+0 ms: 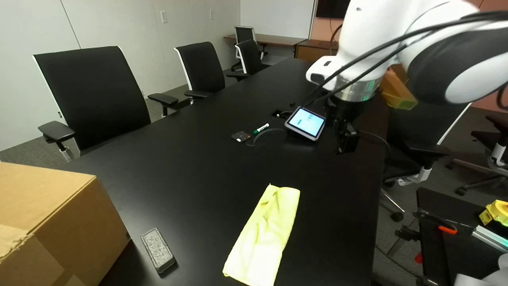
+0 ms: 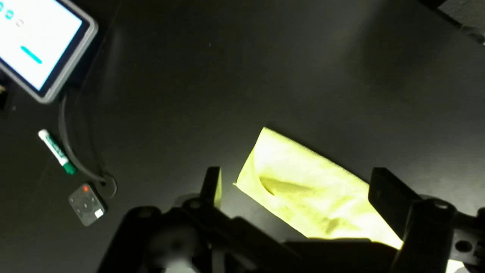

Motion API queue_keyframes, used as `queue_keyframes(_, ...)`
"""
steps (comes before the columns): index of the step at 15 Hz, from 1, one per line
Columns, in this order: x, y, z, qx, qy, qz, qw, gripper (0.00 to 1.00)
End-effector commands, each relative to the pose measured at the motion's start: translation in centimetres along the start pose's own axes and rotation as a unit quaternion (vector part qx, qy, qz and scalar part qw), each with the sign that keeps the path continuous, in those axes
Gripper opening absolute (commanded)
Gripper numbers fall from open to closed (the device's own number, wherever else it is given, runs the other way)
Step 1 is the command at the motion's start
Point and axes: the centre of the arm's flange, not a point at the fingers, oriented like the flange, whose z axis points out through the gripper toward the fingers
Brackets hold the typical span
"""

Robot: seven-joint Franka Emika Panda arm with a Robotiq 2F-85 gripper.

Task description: Fold the yellow towel once from bottom to top

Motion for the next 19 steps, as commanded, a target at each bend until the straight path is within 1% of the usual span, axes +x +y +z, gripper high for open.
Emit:
queue_keyframes(1,-5.6,0.3,-7.8,0.033,-0.02,0.094,0.9948,1.0)
queue_keyframes(3,-8.0,0.5,-11.7,0.052,-0.032,0.129,0.9897,1.0)
queue_keyframes(5,-9.9,0.8,-14.9,0.072,-0.039,0.154,0.9846,1.0)
queue_keyframes(9,-12.6,0.8,-19.0,0.094,-0.026,0.188,0.9773,1.0)
queue_keyframes(11,-13.0,0.7,-19.9,0.095,-0.013,0.204,0.9743,1.0)
queue_keyframes(14,-13.3,0.8,-20.4,0.084,0.022,0.232,0.9689,1.0)
queue_keyframes(15,-13.0,0.8,-19.6,0.087,-0.003,0.207,0.9744,1.0)
queue_keyframes(19,-12.9,0.6,-19.2,0.088,-0.008,0.207,0.9743,1.0)
